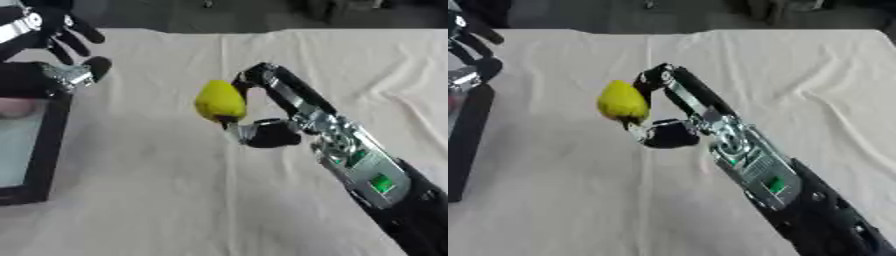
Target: Pick up the objects with one hand, pass them to the other hand, and then place them into the box on the other side of the table.
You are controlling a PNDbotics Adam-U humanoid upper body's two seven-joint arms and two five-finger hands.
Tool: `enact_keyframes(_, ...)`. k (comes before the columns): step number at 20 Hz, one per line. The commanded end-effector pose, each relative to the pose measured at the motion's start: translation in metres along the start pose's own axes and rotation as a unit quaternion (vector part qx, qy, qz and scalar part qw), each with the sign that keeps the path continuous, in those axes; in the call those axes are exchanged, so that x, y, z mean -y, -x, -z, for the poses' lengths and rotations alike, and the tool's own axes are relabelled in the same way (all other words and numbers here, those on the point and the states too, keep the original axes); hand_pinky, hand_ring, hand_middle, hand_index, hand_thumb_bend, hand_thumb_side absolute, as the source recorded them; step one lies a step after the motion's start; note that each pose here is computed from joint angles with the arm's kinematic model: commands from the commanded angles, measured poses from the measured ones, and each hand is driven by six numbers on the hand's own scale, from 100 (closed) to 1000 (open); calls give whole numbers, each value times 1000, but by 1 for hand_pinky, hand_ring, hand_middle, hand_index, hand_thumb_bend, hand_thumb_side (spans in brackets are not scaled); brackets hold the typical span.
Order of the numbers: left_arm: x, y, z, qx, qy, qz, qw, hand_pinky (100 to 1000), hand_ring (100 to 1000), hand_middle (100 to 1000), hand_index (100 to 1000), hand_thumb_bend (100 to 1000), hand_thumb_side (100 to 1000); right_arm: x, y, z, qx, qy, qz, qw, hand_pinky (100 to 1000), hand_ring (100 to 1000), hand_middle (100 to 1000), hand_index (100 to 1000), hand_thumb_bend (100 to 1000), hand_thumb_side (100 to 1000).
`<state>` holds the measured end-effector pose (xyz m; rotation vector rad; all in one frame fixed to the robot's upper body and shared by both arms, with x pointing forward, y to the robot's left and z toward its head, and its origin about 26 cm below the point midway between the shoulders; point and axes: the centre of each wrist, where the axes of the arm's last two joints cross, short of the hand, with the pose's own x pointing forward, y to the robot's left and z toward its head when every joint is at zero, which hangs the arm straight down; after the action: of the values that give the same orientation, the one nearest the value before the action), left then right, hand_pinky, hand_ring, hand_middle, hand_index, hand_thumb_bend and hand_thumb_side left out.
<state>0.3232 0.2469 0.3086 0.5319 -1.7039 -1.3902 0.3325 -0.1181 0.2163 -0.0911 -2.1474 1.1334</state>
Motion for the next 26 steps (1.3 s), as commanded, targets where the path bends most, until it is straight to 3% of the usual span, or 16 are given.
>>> enact_keyframes(1, -7, -7, -2, 4, 18, 35, 999, 694, 740, 768, 808, 283, 566, 3, -12, 4, 28, -9, -3, 1000, 803, 642, 361, 509, 100, 100)
enact_keyframes(8, 0, -21, 0, 5, 63, 85, 994, 715, 757, 785, 831, 318, 496, -3, -11, 8, 31, -30, -14, 999, 806, 646, 366, 515, 100, 100)
enact_keyframes(15, 4, -36, 5, 5, 78, 128, 989, 728, 764, 782, 846, 416, 449, -10, -9, 12, 21, -44, -17, 999, 807, 649, 369, 516, 100, 100)
enact_keyframes(16, 4, -38, 6, 6, 77, 134, 988, 729, 765, 782, 846, 384, 445, -11, -10, 12, 20, -44, -18, 999, 808, 650, 370, 517, 100, 100)
enact_keyframes(26, 12, -47, 14, 0, 94, 172, 981, 743, 774, 792, 857, 434, 421, -18, -8, 15, 13, -55, -45, 997, 814, 658, 376, 521, 100, 100)
